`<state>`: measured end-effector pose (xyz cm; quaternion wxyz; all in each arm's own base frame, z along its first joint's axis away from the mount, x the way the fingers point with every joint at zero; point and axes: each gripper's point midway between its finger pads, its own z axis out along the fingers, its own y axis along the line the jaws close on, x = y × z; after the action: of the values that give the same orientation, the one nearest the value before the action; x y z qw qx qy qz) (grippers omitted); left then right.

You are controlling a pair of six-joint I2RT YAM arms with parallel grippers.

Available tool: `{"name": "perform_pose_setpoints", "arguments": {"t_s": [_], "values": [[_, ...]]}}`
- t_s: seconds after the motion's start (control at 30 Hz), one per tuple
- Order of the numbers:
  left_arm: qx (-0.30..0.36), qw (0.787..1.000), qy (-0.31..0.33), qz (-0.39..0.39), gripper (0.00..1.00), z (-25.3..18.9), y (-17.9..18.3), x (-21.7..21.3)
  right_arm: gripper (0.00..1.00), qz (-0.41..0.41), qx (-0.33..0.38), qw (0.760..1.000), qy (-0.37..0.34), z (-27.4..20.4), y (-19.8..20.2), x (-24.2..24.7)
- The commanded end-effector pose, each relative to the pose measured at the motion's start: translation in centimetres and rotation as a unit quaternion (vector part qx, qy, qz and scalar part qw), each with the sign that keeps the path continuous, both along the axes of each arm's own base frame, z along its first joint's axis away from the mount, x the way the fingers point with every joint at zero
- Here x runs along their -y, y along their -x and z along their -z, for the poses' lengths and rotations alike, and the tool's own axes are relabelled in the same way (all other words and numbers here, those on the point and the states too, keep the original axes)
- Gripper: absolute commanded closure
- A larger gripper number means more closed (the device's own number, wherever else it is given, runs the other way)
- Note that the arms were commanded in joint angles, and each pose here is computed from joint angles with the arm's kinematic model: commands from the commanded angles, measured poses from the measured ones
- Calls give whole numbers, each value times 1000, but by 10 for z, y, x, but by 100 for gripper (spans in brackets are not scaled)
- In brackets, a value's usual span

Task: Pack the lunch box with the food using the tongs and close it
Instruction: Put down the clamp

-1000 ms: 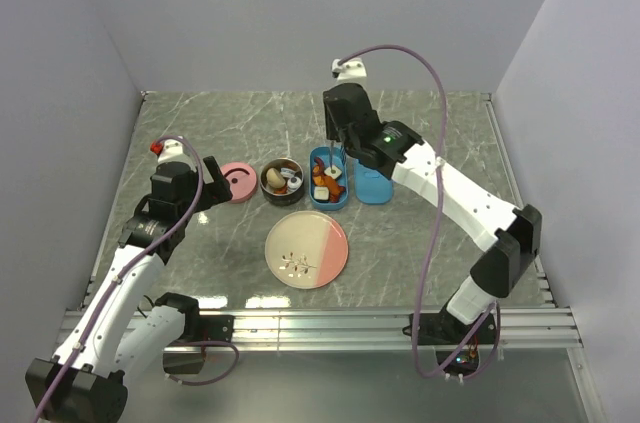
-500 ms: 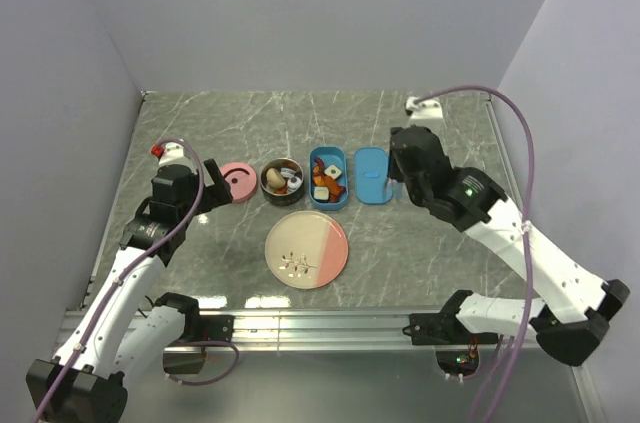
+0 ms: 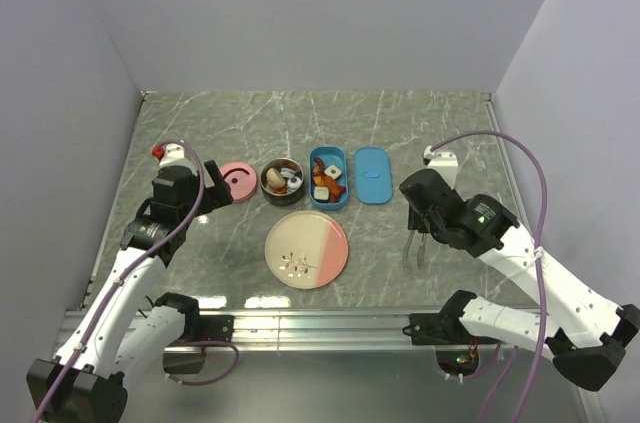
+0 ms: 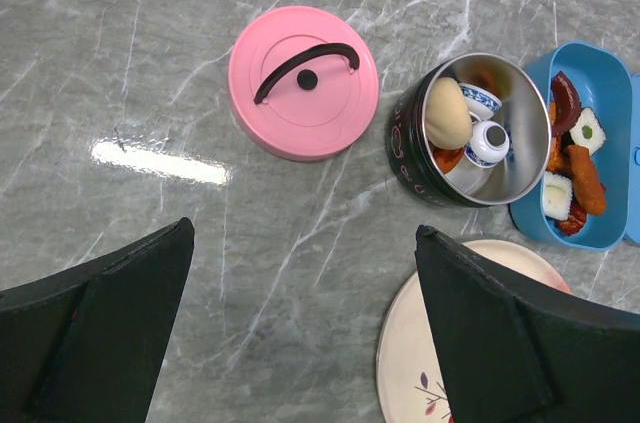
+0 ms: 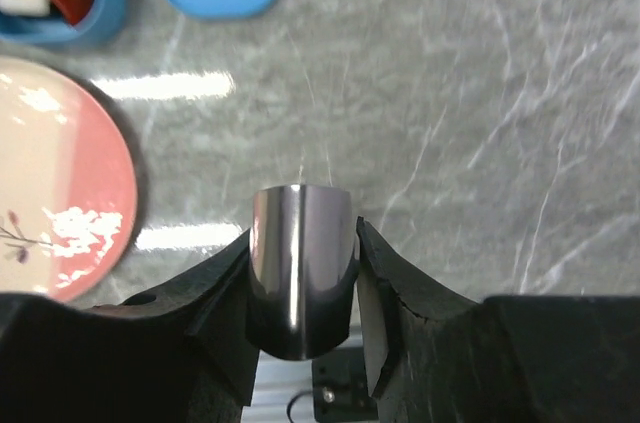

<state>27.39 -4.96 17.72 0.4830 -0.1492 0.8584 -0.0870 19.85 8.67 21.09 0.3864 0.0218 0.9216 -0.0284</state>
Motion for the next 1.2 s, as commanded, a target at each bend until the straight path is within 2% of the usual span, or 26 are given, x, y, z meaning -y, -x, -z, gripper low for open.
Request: {"name": "perform_pose_setpoints", "arguments": {"t_s": [0.0,0.13,0.37,1.0,1.17], "values": [[26,1000,14,5,1,-11,-4,5,55,7,-41,999,-4,21,10,-1],[26,1000,12,3,1,-11,-4,4,54,12,-75,997,17,47,8,0],[26,1000,4,-1,0,-10,-6,1,53,30,-93,995,18,68,-11,-4],[19,1000,-21,-7,1,-12,-20,-3,52,34,-127,990,40,108,-130,5],[21,999,-25,-8,1,-14,-25,-3,52,32,-163,985,50,130,-143,13]]}}
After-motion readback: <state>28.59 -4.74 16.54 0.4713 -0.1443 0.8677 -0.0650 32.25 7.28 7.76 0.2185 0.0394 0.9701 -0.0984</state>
